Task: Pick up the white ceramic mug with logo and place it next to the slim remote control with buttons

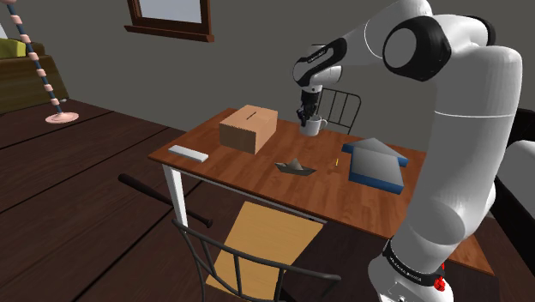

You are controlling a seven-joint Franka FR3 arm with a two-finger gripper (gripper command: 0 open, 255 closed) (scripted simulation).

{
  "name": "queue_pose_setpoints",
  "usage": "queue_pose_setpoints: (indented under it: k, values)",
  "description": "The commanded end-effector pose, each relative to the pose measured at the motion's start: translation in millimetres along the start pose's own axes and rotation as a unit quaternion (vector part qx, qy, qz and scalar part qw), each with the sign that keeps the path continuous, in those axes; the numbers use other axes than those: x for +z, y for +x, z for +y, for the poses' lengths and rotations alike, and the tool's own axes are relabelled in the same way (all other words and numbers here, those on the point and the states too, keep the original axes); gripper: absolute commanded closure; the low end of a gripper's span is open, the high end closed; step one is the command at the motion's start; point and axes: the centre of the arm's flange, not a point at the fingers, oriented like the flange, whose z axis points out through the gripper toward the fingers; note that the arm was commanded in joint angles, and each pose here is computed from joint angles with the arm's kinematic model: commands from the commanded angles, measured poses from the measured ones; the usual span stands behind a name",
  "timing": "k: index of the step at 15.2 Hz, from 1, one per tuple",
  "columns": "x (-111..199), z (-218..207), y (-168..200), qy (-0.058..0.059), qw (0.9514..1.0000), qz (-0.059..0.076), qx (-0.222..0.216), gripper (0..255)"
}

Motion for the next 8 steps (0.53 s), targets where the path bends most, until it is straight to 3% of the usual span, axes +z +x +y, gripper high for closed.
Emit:
queue_pose_setpoints:
  k: [1, 8]
  values:
    - [-0.2, -23.2, 12.5, 0.000, 1.0000, 0.000, 0.001, 255]
    - [-3.0, -105.4, 54.7, 0.000, 1.0000, 0.000, 0.001, 255]
